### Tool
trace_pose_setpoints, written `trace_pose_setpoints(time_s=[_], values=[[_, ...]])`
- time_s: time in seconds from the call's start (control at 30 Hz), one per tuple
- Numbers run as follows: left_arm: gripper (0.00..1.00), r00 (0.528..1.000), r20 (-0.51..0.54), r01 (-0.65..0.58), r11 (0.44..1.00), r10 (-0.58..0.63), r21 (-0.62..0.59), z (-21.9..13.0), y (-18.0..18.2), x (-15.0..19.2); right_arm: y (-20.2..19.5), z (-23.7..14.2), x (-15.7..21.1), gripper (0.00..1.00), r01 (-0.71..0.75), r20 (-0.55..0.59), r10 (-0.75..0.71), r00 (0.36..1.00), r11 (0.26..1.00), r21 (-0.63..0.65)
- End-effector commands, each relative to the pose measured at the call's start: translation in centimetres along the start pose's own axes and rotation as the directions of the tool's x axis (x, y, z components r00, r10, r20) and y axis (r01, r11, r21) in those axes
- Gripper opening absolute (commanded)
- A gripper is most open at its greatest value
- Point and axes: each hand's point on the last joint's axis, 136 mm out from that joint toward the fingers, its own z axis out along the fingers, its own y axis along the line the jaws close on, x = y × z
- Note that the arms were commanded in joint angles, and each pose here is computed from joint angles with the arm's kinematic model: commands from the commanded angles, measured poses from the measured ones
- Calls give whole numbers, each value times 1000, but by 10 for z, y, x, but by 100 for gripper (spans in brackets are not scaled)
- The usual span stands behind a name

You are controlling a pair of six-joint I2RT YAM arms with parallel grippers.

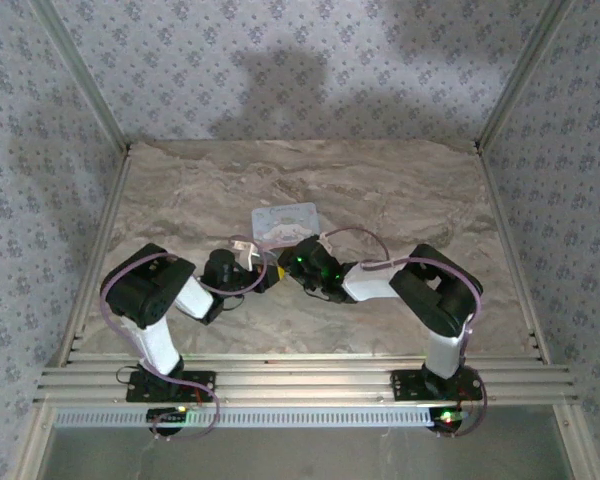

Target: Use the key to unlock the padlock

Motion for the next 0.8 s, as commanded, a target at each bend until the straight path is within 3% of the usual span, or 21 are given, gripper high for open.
trace_pose_setpoints(time_s=[0.0, 0.2, 0.4, 0.47, 0.63, 0.77], values=[[0, 1000, 5, -19, 999, 19, 44, 1, -9, -4, 0, 8, 1, 49, 6, -20, -6, 1000, 1000, 2], [0, 999, -19, -25, 999, 26, 46, 0, -6, 1, -3, 11, 1, 37, 50, -59, -49, 997, 999, 22], [0, 999, -31, -31, 999, 32, 44, -3, -4, 1, 3, 12, 3, 7, 94, -98, -92, 991, 995, 17], [7, 999, -31, -40, 999, 41, 32, -6, -4, 0, 3, 11, 3, 0, 109, -102, -107, 989, 994, 20], [32, 996, -44, -81, 996, 80, -40, -18, -2, -5, 2, 2, -5, 0, 153, -84, -149, 985, 988, 34], [35, 995, -63, -87, 992, 81, -86, -27, -1, -13, -7, -12, -16, 0, 171, -54, -168, 984, 984, 53]])
